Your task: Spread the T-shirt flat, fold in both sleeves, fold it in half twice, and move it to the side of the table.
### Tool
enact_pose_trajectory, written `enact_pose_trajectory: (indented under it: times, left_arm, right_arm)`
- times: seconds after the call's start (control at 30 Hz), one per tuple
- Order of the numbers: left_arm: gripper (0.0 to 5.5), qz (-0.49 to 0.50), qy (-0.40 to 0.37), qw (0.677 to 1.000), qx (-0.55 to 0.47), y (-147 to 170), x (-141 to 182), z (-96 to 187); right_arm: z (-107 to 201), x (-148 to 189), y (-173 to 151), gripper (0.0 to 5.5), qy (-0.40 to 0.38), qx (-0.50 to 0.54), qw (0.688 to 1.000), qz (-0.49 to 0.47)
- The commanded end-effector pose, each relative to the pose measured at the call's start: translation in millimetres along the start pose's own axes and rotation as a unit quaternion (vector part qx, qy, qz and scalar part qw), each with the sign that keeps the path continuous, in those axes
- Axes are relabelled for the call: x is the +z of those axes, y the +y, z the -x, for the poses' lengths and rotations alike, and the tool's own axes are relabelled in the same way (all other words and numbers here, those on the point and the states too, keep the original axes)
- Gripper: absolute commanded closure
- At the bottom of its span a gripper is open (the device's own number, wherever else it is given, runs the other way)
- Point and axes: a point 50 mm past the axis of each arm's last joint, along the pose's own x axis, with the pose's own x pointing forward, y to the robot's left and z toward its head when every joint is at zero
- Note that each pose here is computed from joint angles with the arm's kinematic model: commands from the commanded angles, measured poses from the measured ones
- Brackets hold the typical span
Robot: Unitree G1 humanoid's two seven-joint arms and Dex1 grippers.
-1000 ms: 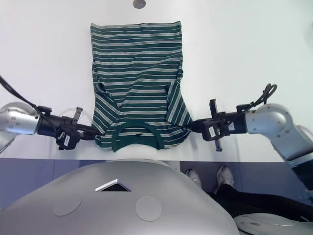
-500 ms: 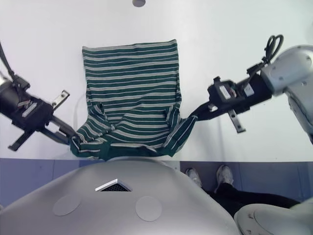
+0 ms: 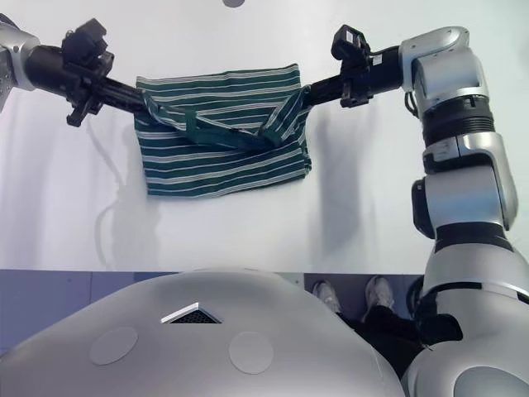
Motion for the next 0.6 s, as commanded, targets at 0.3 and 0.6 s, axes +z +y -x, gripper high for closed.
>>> enact_pose_trajectory:
  times: [0.3,0.6]
  left_arm:
    - [5.50,-0.030,0.091,0.982,0.165,34,-33,8]
    - [4.88,-0.002,-0.004,0.925,0.380,56,-35,10]
  right_arm:
    - [-37,3,-24,5.50,0.011,-0.191,0.979,0.077]
    - [-61,0,-31,4.42,-0.089,-0.316,0.941,-0.076]
